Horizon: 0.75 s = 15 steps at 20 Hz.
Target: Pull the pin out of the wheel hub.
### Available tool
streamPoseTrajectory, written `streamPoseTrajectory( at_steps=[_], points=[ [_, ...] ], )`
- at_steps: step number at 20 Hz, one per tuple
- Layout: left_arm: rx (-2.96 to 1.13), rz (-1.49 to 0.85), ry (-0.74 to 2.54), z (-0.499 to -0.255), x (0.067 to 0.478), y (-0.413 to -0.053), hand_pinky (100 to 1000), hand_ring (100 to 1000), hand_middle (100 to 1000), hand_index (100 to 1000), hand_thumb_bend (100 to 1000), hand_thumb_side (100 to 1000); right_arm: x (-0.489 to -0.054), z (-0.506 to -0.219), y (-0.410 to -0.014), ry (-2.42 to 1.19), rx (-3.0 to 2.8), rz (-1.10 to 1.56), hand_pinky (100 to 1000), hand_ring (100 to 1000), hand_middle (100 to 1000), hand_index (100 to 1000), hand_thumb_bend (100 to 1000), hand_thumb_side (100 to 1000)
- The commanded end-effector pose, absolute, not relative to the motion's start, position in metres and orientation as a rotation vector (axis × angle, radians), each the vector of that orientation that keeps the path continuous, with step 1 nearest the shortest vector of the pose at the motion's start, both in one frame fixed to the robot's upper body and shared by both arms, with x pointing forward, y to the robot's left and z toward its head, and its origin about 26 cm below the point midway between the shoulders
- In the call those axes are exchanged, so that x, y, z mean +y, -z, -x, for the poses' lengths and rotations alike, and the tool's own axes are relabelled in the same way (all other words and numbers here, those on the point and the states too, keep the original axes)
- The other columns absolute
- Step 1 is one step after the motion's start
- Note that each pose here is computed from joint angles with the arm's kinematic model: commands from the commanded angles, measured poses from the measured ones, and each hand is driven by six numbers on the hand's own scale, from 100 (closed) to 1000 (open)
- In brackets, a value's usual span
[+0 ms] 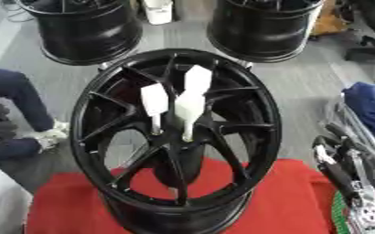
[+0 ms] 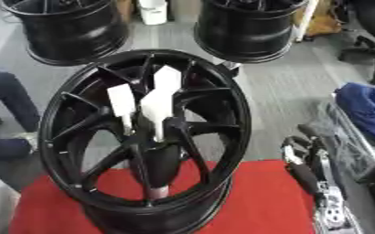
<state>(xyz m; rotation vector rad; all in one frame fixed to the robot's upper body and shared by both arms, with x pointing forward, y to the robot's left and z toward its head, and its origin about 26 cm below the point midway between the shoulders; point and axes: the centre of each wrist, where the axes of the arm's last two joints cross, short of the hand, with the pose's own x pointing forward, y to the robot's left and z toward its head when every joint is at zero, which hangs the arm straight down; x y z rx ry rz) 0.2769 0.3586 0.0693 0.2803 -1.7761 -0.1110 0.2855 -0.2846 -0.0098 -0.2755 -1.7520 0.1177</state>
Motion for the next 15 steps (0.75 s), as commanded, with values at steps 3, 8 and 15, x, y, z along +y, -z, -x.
streamPoseTrajectory(
  at_steps=[3,8,15],
  points=[
    [-1.8,-0.273,0.125,-0.2786,0.3556,-0.0784,635,594,691,768,377,769,-0.2864,-0.288,0.0019,-0.116,-1.781,0.28,757,870,1000,910,100,435],
    [-1.805,-0.265,0.131,-0.2786,0.3537,-0.0792,634,591,685,768,374,770,-0.2859,-0.2886,0.0013,-0.118,-1.785,0.277,757,870,1000,910,100,439],
    [-1.807,-0.241,0.134,-0.2786,0.3519,-0.079,633,587,679,768,374,775,-0.2857,-0.289,0.0011,-0.119,-1.788,0.273,758,870,1000,908,100,439]
  ],
)
